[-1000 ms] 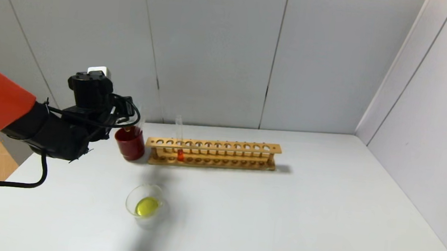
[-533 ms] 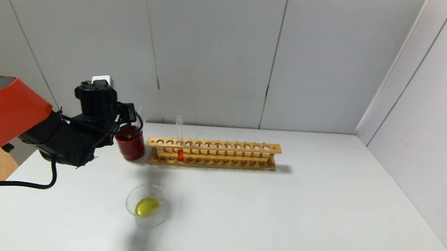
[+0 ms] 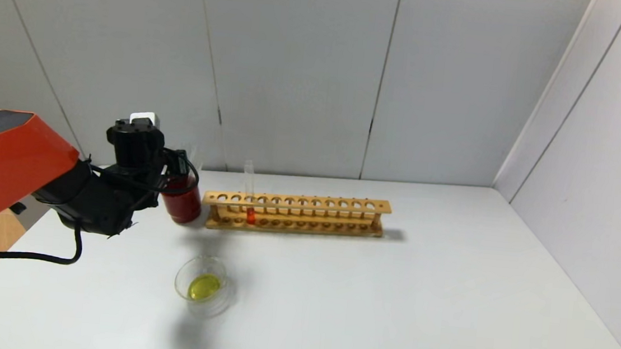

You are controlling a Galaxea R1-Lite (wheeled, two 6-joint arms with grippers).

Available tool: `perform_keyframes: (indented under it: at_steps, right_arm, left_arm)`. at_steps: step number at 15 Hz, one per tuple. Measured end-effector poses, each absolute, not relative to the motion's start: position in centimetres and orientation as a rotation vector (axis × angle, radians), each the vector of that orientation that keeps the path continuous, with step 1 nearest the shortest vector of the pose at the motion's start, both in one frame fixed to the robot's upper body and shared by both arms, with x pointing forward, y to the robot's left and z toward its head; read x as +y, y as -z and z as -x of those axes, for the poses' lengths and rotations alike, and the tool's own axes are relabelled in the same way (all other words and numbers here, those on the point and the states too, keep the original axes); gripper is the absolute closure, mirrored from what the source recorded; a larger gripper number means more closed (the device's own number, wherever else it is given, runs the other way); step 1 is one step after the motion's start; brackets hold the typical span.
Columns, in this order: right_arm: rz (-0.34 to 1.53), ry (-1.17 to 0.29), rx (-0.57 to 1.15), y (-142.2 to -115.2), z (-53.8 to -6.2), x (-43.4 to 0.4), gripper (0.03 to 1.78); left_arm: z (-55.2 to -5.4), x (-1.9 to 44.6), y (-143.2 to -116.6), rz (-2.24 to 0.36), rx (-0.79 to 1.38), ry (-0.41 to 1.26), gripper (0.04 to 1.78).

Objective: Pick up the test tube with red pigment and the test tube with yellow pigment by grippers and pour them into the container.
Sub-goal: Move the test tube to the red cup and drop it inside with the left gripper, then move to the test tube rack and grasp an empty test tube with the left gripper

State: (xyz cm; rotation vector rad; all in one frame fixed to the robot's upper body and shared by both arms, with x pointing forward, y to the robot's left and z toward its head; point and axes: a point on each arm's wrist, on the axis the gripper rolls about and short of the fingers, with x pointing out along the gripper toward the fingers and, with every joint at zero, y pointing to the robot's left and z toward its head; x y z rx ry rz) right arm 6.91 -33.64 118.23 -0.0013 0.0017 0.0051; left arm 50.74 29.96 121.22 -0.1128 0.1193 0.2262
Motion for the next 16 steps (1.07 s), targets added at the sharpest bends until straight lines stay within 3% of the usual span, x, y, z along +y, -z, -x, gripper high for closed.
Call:
perform_keyframes:
  at_steps: [4,7,10,16]
  right_arm:
    - [0.001,-0.006,0.002,-118.2,-6.9,-33.6,0.06]
    - [0.001,-0.006,0.002,-118.2,-6.9,-33.6,0.06]
    - [0.001,-0.006,0.002,-118.2,-6.9,-33.6,0.06]
    - [0.001,-0.005,0.002,-118.2,-6.9,-33.6,0.06]
  left_arm:
    - [-50.6,29.9,-121.7,0.110,0.114,-0.225,0.52]
    - [-49.9,29.9,-122.8,0.078,0.111,-0.218,0.19]
    - [-48.5,29.3,-124.6,0.010,0.127,-0.194,0.07]
    - [-42.0,23.4,-128.1,-0.012,0.329,-0.021,0.07]
